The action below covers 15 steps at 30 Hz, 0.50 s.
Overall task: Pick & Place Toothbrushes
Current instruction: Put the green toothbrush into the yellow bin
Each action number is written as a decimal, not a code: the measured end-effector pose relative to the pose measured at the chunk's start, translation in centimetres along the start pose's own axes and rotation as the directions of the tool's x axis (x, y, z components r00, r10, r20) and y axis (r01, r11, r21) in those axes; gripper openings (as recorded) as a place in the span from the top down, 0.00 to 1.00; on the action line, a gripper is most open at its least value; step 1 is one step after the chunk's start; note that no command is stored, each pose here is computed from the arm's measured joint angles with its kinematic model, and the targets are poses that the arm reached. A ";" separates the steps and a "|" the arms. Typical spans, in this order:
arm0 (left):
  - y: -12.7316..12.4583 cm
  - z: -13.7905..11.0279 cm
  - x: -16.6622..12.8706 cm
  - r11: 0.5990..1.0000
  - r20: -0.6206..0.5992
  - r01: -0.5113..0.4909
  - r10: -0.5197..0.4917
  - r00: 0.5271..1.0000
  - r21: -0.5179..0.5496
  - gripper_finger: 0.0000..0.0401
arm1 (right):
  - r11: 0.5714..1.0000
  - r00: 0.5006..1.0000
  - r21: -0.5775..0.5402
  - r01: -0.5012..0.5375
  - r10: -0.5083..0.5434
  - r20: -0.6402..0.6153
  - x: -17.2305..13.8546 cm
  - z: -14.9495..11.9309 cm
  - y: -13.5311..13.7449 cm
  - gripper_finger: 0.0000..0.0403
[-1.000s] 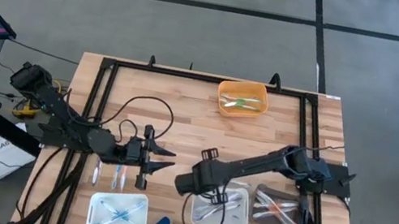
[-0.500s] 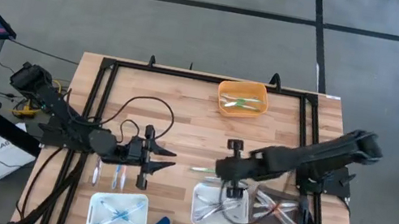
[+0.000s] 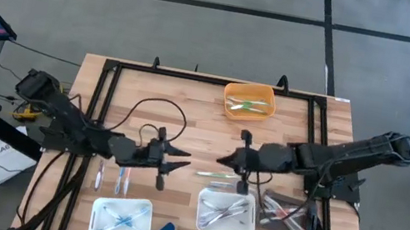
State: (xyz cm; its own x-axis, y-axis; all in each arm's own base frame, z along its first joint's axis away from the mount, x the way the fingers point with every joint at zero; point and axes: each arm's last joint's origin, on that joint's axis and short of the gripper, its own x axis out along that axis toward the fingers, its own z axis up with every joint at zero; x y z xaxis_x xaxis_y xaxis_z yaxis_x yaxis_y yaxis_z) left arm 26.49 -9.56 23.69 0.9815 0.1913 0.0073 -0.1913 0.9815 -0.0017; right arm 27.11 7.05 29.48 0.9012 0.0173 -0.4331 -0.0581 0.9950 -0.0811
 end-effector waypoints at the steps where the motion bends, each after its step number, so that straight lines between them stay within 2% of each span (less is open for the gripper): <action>1: 0.1 -0.4 0.3 1.000 -0.014 -0.009 0.009 1.000 -0.015 0.74 | 1.000 0.999 -0.001 0.006 -0.006 0.052 0.0 0.5 -0.2 1.00; 5: 1.1 -2.5 1.9 0.996 -0.082 -0.044 0.037 0.996 -0.075 0.75 | 0.998 0.986 -0.054 0.030 -0.020 0.164 0.1 1.6 -0.6 1.00; 8: 2.0 -4.3 3.1 0.993 -0.152 0.020 -0.037 0.988 -0.113 0.76 | 0.996 0.986 -0.086 0.029 -0.014 0.167 0.2 1.6 -0.6 1.00; 11: 2.7 -5.7 3.9 0.988 -0.213 0.060 -0.090 0.973 -0.139 0.77 | 0.992 0.977 -0.112 -0.061 0.082 0.194 0.1 1.9 -0.1 1.00; 15: 3.5 -7.3 4.3 0.992 -0.313 0.054 -0.087 0.946 -0.115 0.77 | 0.966 0.935 -0.140 -0.216 0.246 0.254 -0.2 2.5 0.6 1.00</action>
State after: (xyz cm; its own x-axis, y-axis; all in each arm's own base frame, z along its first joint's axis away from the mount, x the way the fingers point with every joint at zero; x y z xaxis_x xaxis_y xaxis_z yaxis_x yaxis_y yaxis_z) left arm 30.10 -5.28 16.42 0.9472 0.0950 -0.3064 -0.1362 0.9839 -0.1161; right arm 27.97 7.94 31.71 0.9376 0.2862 -0.1974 -0.3113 0.9438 -0.1106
